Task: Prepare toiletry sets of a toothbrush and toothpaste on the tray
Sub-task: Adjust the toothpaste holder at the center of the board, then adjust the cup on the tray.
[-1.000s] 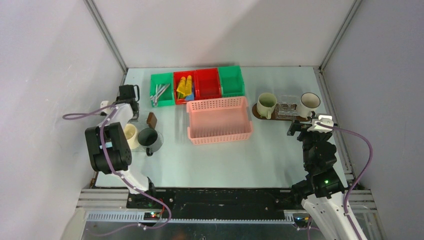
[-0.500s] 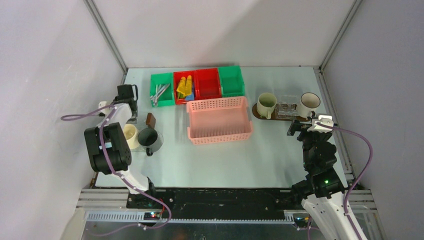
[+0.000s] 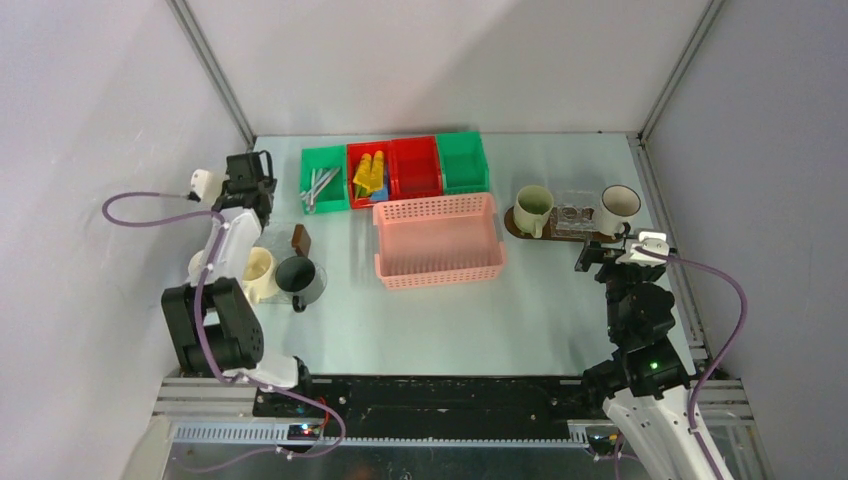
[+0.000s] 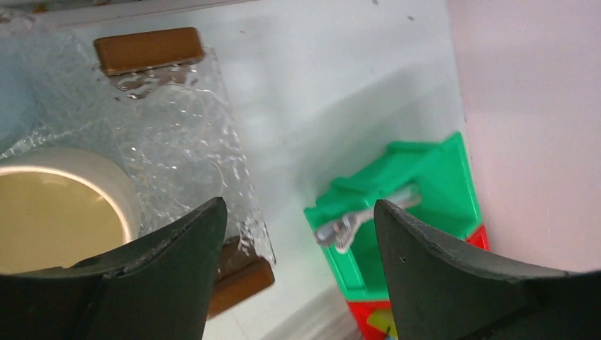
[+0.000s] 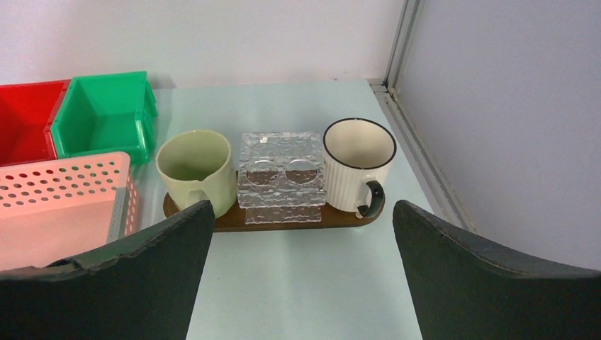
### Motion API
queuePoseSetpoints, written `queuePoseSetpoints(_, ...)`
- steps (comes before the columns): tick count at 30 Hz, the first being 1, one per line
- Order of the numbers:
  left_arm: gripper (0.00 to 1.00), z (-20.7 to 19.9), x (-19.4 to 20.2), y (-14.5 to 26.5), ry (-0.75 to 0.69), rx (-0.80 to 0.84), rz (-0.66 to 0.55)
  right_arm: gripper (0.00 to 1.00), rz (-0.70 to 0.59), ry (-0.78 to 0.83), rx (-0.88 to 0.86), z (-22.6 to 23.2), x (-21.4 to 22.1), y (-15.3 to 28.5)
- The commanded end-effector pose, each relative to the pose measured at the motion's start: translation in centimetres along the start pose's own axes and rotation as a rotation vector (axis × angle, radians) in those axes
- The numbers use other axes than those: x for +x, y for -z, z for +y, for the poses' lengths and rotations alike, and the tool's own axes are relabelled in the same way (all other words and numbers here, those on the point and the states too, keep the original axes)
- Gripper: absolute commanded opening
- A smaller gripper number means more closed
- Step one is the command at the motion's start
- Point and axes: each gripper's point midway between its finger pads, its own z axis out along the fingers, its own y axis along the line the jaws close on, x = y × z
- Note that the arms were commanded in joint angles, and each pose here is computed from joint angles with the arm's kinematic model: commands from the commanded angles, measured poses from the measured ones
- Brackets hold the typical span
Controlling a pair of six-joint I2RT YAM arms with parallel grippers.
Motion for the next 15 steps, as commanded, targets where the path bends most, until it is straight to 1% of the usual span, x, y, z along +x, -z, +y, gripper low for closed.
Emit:
queuePoseSetpoints(1,0.82,-1.6,-0.6,4.4,-0.175,0.111,-0.033,0.99,-0.053,-0.025,0.001,-0.1,-1.3,0.2)
queuePoseSetpoints(2,0.82,-1.3,-0.6,5.3,-0.220,0.125,-0.035,1.00,-0.055,-0.027,-0.004,0.0,-1.3,0.2)
queuePoseSetpoints(5,0.82,-0.3,1.1,7.6,-0.348,0.154,-0.014,0.99,-0.059,-0.034,-0.017,0.3,-1.4,0.3)
queuePoseSetpoints(6,0.81,0.3,0.9,8.5,-0.384,0.158,-0.016,0.99,-0.062,-0.036,-0.024,0.5,-1.5,0.3)
queuePoseSetpoints(9,0.79,2.1,3.1,10.5,-0.495,0.184,0.007,0.99,-0.066,-0.040,-0.042,0.9,-1.6,0.4)
queuePoseSetpoints(12,0.77,4.1,4.3,11.9,-0.561,0.199,0.029,0.99,-0.073,-0.045,-0.061,1.3,-1.8,0.6)
queuePoseSetpoints(15,0.72,6.5,6.7,12.2,-0.598,0.197,0.092,0.99,-0.078,-0.050,-0.078,1.7,-1.9,0.8)
